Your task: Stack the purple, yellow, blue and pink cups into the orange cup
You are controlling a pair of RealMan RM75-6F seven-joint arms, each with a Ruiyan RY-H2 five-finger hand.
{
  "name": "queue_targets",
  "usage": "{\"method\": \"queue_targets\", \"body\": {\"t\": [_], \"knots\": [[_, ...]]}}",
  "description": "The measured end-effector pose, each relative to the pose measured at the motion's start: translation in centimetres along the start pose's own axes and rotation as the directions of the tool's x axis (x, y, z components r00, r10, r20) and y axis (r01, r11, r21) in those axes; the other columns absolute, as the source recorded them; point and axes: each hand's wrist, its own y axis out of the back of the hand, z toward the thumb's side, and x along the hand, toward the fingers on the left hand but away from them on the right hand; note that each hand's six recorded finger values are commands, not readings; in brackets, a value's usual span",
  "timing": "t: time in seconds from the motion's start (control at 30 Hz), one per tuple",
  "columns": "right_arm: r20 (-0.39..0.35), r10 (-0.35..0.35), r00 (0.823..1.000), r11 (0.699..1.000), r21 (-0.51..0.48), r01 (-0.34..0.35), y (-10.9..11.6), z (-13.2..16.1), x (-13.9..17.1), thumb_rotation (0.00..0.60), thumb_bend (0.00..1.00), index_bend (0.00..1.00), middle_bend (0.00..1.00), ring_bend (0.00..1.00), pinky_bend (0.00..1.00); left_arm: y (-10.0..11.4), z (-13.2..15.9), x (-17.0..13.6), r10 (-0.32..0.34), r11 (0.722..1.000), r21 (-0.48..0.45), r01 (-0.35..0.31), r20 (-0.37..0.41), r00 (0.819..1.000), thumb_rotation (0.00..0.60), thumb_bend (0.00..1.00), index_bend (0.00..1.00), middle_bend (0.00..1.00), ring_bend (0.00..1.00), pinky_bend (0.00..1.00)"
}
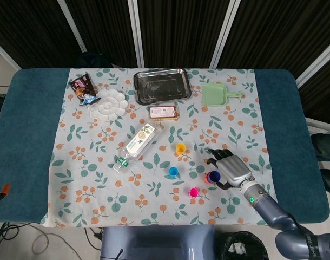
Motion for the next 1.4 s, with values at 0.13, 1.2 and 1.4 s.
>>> {"method": "queue_targets", "body": {"t": [0.13,1.2,1.4], "knots": [[0.003,0.006,1.0,1.0,0.009,-0.006,-0.1,0.1,0.0,0.6,0.4,0.0,0.0,0.06,0.09,0.0,0.0,0.0,-0.002,1.0,0.0,0.002,0.001,1.0,0.6,0.22,0.13,0.07,0.01,0.0],[0.065,-0.127,0.99,0.987,-0.092,0.132,7.8,1.3,-4.1,0.6,0.4,0.14,0.0,0.06,0.09,-0.1,0.1,0.0,-0.004,1.0,-0.01,0.004,-0.002,1.0,0.6,0.22,0.13,0.07,0.01,0.0],[0.035,-0.089,0.995,0.992,-0.091,0.092,7.4,4.4,-7.1,0.6,0.4,0.17,0.0,0.06,0.09,-0.1,-0.2,0.1,-0.004,1.0,-0.02,0.003,-0.014,1.0,0.6,0.22,0.14,0.07,0.01,0.0]]}}
